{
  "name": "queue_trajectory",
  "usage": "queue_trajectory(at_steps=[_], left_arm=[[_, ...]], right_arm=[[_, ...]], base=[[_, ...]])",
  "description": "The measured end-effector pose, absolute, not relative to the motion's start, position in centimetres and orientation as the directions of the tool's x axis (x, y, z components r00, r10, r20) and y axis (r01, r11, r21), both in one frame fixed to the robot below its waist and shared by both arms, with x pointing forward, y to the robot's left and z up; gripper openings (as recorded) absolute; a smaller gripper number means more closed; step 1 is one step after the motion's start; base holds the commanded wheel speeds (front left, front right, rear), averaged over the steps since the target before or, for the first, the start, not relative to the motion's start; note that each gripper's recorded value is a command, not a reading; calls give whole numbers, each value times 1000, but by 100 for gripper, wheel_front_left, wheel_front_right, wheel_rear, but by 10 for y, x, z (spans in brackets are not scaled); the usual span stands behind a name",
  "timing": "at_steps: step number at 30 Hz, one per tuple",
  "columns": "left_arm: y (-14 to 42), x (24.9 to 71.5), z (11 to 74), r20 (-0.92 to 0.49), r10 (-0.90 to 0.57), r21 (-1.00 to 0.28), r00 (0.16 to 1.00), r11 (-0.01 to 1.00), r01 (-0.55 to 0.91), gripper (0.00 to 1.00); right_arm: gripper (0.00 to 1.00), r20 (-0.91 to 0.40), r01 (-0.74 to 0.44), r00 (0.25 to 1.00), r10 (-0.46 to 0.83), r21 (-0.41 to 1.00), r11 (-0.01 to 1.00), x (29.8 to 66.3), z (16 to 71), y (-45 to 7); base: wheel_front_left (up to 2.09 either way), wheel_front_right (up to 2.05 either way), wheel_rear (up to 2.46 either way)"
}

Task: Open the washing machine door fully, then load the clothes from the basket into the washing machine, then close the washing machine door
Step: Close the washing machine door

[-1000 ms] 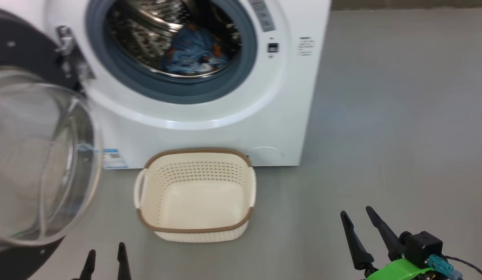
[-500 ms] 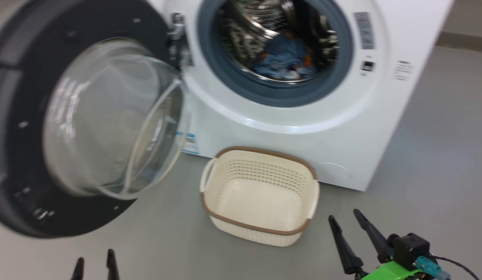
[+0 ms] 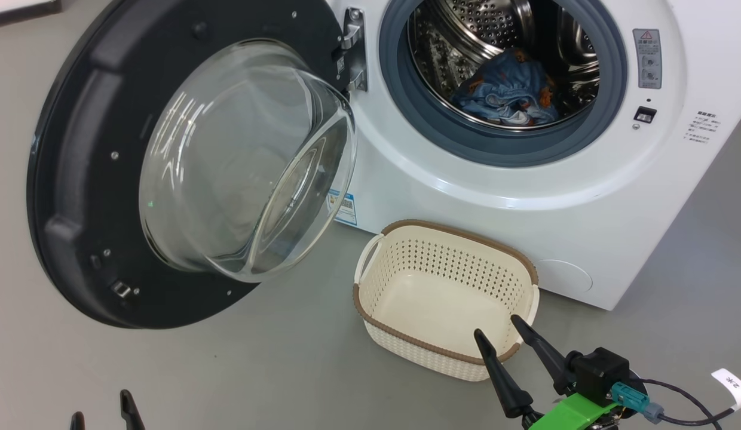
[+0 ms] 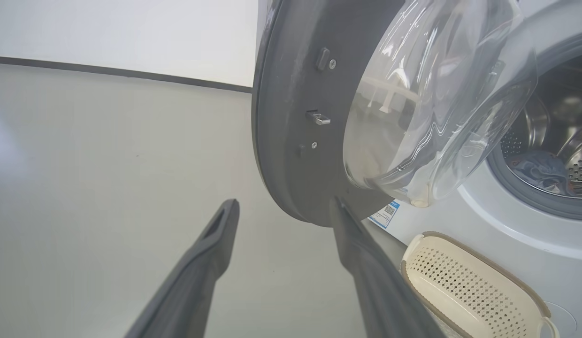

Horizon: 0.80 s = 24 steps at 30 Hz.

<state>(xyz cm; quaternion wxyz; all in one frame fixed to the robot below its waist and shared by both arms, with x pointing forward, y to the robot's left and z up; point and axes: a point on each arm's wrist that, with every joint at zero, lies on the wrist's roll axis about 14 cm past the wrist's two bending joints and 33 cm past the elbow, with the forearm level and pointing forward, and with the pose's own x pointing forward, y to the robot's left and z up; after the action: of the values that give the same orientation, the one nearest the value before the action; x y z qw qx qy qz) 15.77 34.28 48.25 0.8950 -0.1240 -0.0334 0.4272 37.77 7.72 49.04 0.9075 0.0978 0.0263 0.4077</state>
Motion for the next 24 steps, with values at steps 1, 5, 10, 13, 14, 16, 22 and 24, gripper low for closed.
queue_trajectory(at_steps=[1, 5, 10, 13, 14, 16, 22, 24], left_arm=[[343, 157, 483, -46, 775, -252, 630, 602, -758, 100], [343, 155, 482, -51, 780, -247, 624, 595, -765, 100], [342, 153, 479, -60, 780, -243, 622, 593, -767, 100], [342, 152, 479, -64, 781, -249, 621, 590, -768, 100], [342, 152, 478, -65, 781, -250, 621, 590, -768, 81], [343, 152, 477, -69, 782, -254, 620, 587, -769, 37], [344, 151, 476, -72, 783, -265, 618, 583, -768, 0], [348, 147, 476, -77, 794, -288, 603, 562, -776, 0]], right_arm=[[100, 32, -737, 664, 747, 199, 646, 378, 490, 78], [100, 36, -740, 660, 750, 203, 641, 378, 491, 80], [100, 36, -740, 660, 750, 206, 641, 379, 491, 81], [100, 36, -739, 661, 750, 206, 642, 379, 491, 80], [100, 36, -739, 661, 749, 206, 642, 379, 491, 80], [100, 36, -738, 662, 749, 205, 643, 380, 491, 80], [100, 37, -736, 664, 746, 205, 645, 380, 492, 79], [100, 38, -736, 665, 746, 204, 646, 380, 492, 79]], base=[[0, 0, 0], [0, 0, 0], [0, 0, 0], [0, 0, 0], [0, 0, 0], [0, 0, 0], [0, 0, 0], [0, 0, 0]])
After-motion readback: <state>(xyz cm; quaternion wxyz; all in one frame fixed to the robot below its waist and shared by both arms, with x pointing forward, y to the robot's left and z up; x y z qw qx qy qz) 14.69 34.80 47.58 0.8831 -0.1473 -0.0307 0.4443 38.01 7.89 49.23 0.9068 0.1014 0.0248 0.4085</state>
